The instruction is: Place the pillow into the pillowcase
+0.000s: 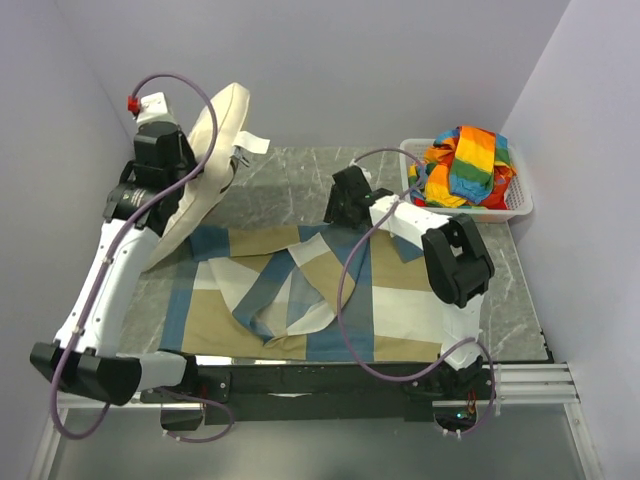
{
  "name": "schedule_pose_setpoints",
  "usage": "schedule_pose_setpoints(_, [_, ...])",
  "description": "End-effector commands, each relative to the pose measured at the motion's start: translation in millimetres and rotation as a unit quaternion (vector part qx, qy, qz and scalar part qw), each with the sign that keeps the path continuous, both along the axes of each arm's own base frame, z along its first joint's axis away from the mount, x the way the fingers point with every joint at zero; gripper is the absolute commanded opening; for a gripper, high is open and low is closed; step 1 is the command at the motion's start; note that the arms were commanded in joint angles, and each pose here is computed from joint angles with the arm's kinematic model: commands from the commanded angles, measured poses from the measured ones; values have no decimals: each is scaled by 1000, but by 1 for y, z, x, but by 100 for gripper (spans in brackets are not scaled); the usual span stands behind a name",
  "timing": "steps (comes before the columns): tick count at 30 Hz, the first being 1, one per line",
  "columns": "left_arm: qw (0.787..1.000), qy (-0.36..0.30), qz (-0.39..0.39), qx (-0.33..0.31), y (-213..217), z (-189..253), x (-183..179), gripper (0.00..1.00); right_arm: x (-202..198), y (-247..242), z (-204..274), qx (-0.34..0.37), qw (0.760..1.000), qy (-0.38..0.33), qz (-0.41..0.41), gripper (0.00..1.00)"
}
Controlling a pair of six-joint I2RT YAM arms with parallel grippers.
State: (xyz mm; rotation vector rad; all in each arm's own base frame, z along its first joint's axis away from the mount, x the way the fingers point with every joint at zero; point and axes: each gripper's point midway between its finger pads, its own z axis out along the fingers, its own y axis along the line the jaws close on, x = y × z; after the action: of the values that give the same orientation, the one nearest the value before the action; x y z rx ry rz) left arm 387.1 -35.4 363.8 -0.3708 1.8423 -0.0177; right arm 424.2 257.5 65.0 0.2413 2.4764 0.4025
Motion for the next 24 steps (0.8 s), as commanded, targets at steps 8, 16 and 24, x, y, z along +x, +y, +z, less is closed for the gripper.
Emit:
schedule_pose_setpoints(8, [997,-77,5,-22,21,46,-79,1,59,6,20,52,999,1,-12,0])
schedule_pose_setpoints(16, [997,-72,5,-37,26,25,-113,1,40,4,50,-10,994,-67,81,36])
schedule_pose_setpoints(24, [995,-82,0,-50,24,24,-118,1,-17,50,44,-116,949,-125,265,49])
